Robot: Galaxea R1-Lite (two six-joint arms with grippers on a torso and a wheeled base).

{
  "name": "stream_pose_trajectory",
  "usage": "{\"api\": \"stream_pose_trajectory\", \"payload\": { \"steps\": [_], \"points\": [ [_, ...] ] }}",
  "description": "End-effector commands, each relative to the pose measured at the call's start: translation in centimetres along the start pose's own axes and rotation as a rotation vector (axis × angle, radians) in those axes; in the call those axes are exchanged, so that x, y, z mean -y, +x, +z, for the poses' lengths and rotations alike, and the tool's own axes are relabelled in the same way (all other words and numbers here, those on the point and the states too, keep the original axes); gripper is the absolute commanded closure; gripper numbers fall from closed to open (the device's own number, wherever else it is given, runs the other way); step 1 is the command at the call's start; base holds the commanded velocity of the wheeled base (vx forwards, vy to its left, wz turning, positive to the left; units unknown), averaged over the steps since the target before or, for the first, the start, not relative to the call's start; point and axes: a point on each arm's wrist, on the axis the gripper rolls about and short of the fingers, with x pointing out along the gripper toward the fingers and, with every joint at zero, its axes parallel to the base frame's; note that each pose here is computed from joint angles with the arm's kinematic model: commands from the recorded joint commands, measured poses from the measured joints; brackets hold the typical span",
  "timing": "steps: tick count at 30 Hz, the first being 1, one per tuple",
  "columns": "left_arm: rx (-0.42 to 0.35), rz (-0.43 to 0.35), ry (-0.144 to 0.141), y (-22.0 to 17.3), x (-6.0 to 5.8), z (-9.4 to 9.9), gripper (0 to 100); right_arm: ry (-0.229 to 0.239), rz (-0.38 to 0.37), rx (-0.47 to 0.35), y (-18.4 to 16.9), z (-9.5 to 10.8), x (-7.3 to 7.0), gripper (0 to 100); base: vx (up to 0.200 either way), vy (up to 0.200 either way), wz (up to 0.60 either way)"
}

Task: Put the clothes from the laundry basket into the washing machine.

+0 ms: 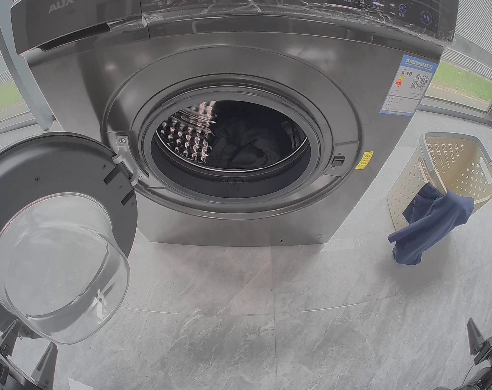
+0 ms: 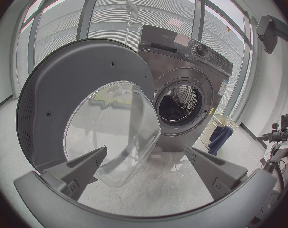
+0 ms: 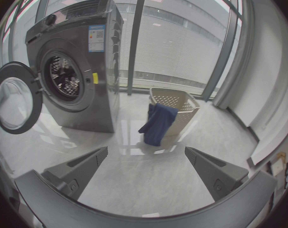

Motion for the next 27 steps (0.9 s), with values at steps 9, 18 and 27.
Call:
{"api": "stream_pose_trajectory", "payload": {
  "steps": [9, 18, 27],
  "points": [
    [-0.054, 0.140, 0.075, 0.09, -0.41, -0.91, 0, 0.075, 0.209, 0.175, -1.72, -1.43, -0.48, 0, 0.000, -0.156, 0.00],
    [-0.036, 0.181, 0.073, -0.10, -0.33, -1.05, 0, 0.074, 0.203, 0.176, -1.70, -1.44, -0.47, 0, 0.000, -0.044, 0.00],
    [-0.009, 0.165, 0.097, -0.51, -0.17, -1.41, 0, 0.080, 0.198, 0.178, -1.67, -1.45, -0.47, 0, 0.000, -0.022, 0.00]
  ]
}}
